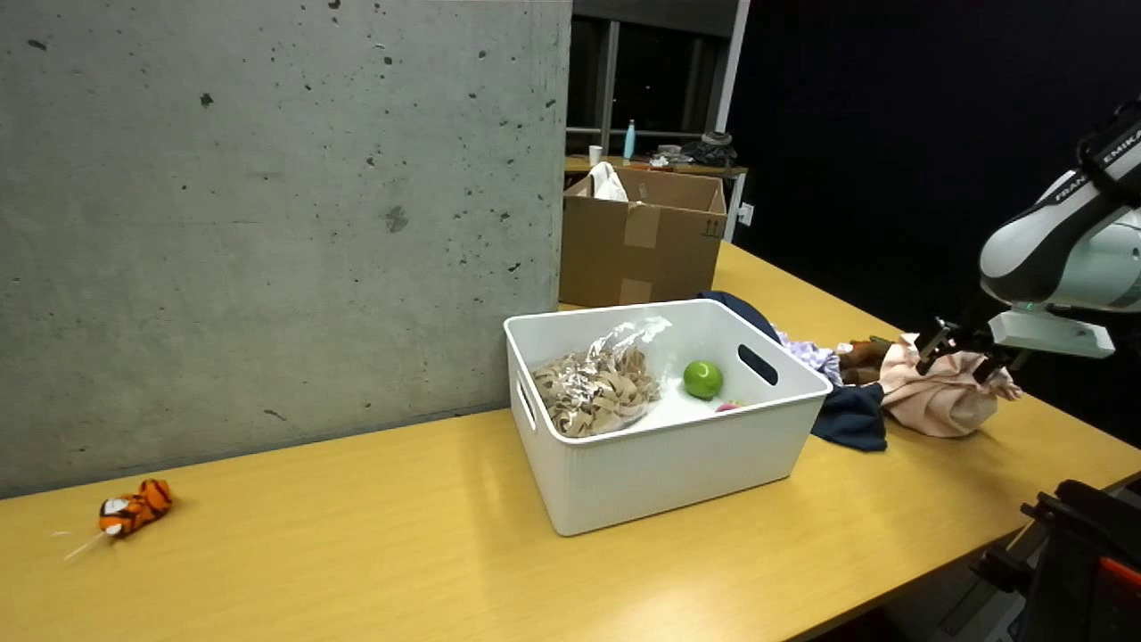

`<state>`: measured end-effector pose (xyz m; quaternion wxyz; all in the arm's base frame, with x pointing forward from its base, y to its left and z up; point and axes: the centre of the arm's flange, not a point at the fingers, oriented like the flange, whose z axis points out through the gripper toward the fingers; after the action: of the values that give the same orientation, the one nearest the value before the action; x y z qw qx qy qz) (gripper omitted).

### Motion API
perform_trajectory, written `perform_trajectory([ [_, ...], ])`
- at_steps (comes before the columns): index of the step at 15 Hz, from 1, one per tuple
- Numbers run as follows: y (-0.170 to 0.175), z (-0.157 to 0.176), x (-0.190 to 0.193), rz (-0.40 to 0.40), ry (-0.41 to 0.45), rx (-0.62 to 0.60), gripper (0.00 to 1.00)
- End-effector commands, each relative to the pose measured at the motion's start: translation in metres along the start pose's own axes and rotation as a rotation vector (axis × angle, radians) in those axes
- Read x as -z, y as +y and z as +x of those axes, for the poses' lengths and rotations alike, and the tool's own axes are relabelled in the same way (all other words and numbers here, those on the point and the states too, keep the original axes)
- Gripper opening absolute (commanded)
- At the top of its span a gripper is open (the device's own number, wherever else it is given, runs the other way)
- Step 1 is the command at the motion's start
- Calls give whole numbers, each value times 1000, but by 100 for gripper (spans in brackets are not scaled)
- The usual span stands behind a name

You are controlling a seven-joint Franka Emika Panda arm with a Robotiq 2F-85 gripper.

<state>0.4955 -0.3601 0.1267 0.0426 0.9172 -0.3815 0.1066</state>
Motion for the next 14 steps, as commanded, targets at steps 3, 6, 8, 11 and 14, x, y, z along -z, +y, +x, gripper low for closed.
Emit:
perform_trajectory([
  [3, -10, -6, -40, -41, -19, 28, 100],
  [6, -14, -14, -52, -58, -4, 32, 100],
  [8, -17, -14, -56, -75, 27, 13, 100],
  [11, -21, -20, -33, -77, 46, 41, 100],
  [14, -17, -30, 0, -87, 53, 90, 100],
])
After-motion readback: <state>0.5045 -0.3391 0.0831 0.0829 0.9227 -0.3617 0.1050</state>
